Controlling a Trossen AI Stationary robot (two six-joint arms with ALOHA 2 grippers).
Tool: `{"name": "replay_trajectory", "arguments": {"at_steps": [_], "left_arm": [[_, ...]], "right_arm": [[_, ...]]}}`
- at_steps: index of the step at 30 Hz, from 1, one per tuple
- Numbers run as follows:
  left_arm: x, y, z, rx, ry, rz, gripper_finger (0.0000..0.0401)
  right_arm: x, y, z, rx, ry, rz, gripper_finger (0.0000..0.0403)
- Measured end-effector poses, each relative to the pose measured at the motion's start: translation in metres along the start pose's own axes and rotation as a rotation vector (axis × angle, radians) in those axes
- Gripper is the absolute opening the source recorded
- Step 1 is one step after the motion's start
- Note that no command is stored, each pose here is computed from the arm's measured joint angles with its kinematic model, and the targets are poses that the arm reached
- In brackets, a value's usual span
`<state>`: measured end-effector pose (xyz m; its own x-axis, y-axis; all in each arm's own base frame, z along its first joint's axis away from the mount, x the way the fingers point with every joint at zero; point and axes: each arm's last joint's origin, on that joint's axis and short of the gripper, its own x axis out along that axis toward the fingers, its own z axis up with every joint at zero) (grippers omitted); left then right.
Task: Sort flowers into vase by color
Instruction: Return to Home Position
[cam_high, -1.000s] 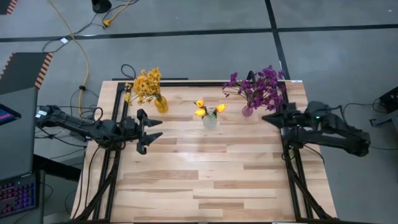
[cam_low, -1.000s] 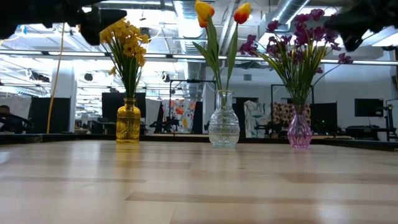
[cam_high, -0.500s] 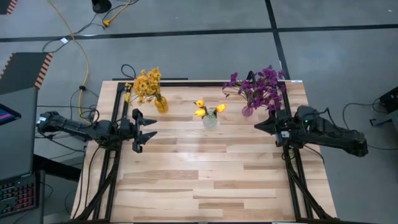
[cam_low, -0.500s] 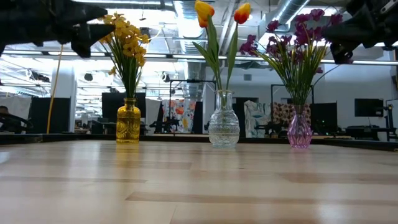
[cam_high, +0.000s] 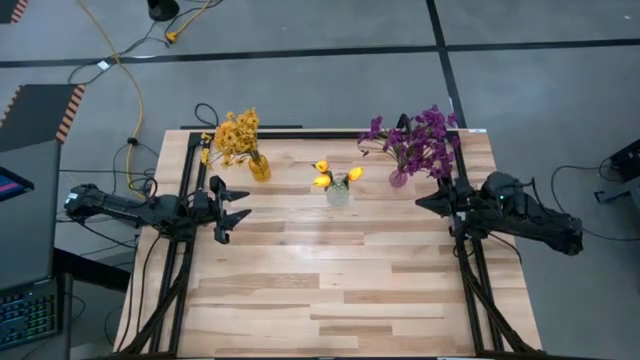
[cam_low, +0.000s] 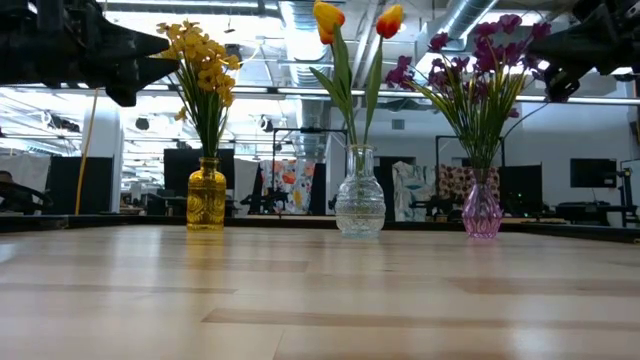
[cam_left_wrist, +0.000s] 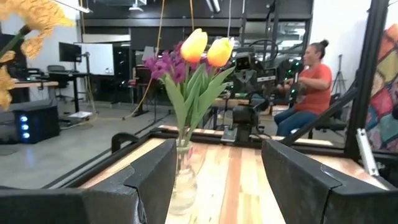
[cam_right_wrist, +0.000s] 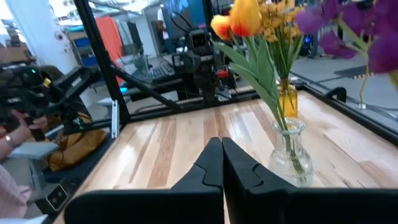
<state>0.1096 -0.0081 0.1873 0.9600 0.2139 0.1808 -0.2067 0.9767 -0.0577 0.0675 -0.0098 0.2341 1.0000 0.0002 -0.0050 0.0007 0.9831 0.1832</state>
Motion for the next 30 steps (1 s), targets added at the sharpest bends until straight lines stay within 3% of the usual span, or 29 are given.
{"name": "replay_trajectory", "arguments": {"at_steps": [10, 19, 30], "left_arm": [[-0.008, 0.004, 0.003, 0.069, -0.018, 0.037, 0.0224], [-0.015, 0.008, 0.001, 0.082, -0.009, 0.073, 0.0224], [-0.015, 0.01, -0.001, 0.132, 0.013, 0.127, 0.0224]], "right_arm": [[0.013, -0.008, -0.022, -0.002, -0.015, -0.014, 0.0028], [0.023, -0.014, -0.04, -0.034, -0.135, 0.006, 0.0027], [0.027, -0.023, -0.051, -0.03, -0.179, -0.177, 0.0022]]}}
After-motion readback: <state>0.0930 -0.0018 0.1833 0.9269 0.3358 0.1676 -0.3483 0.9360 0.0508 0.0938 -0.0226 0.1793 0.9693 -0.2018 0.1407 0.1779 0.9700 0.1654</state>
